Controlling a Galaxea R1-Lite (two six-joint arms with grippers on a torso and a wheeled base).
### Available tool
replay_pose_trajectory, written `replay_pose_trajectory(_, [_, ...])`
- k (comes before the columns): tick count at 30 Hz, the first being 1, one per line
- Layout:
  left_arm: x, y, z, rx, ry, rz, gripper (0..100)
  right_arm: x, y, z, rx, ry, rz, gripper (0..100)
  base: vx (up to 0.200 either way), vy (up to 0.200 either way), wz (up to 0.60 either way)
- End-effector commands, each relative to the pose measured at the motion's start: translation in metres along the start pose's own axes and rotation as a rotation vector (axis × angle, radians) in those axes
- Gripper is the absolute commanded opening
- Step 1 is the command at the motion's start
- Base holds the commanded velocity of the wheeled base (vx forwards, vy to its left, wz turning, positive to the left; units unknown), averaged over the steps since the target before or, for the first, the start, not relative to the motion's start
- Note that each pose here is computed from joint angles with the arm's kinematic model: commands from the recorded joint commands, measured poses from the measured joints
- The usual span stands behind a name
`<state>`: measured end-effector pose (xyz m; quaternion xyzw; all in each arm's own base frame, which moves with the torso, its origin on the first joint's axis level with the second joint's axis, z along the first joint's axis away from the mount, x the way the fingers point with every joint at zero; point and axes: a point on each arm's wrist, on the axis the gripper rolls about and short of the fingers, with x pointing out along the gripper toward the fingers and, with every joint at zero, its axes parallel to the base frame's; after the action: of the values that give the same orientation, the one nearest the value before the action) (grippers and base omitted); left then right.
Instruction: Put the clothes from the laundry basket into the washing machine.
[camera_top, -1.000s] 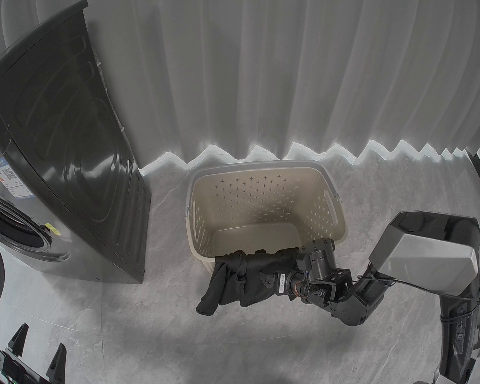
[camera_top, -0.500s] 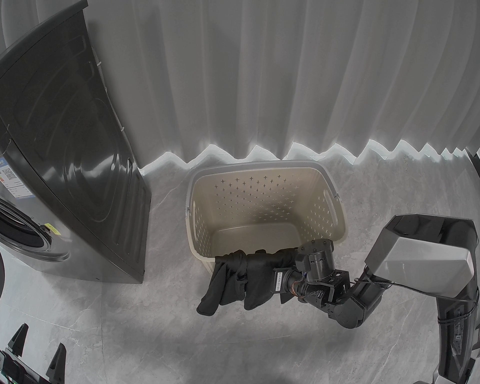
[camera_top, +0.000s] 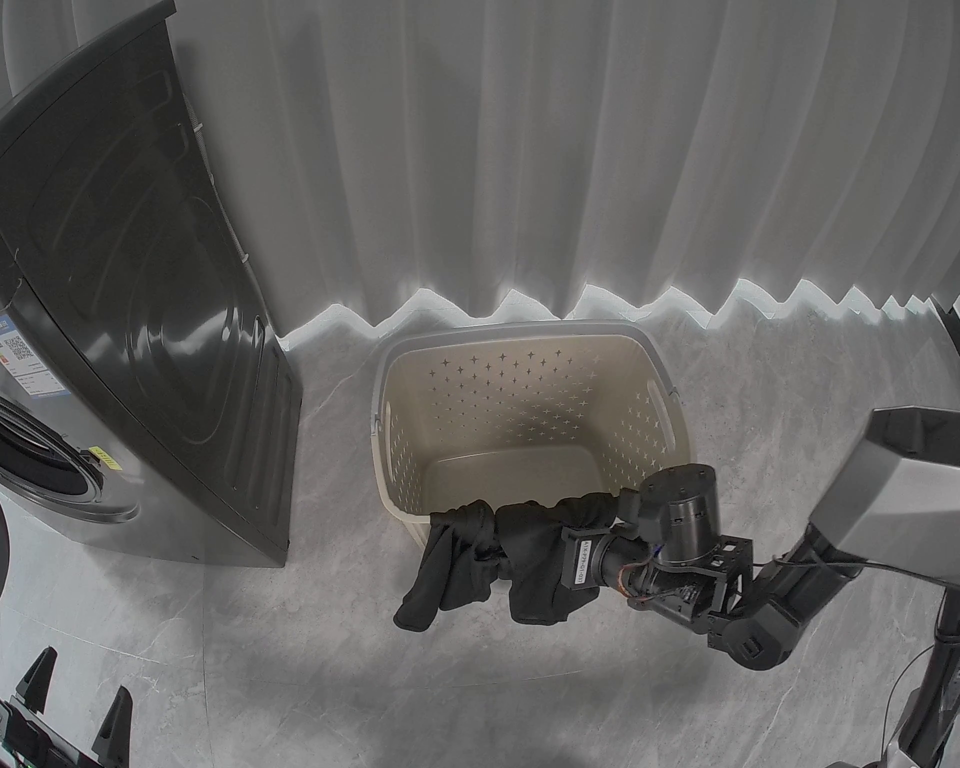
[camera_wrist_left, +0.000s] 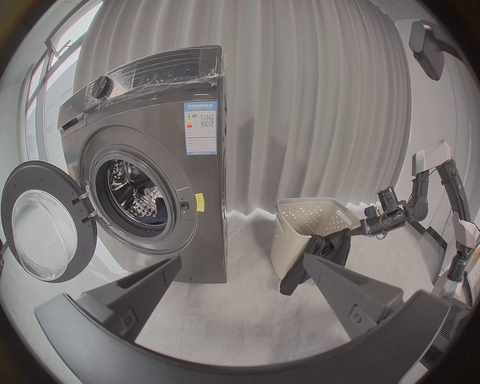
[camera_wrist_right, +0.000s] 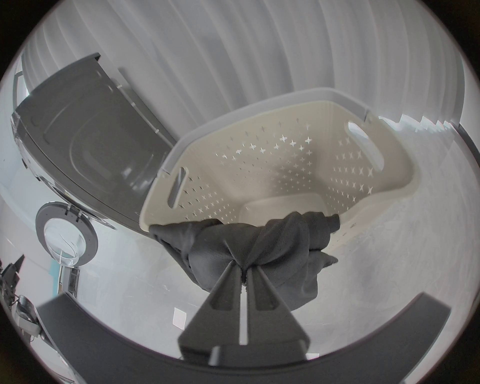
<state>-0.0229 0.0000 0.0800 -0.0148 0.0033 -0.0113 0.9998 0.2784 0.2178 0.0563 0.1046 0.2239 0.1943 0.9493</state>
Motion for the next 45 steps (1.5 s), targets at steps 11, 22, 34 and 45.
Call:
replay_pose_trajectory(11, [0.000,0.000,-0.005,-0.003,0.002,0.000,100,-0.047,0.013,0.029,0.018,-0.115,0.075,0,0.000,0.000,0.00])
replay_pose_trajectory(22, [0.000,0.000,-0.005,0.000,0.000,0.000,100,-0.114,0.019,0.069,-0.025,-0.301,0.170,0,0.000,0.000,0.00])
replay_pose_trajectory(34, [0.000,0.000,-0.005,-0.001,0.000,0.000,100,-0.168,0.029,0.101,-0.088,-0.520,0.344,0,0.000,0.000,0.00])
replay_pose_trajectory(45, [0.000,0.000,-0.005,-0.001,0.002,0.000,100,-0.187,0.026,0.096,-0.112,-0.534,0.358,0,-0.164,0.000,0.00])
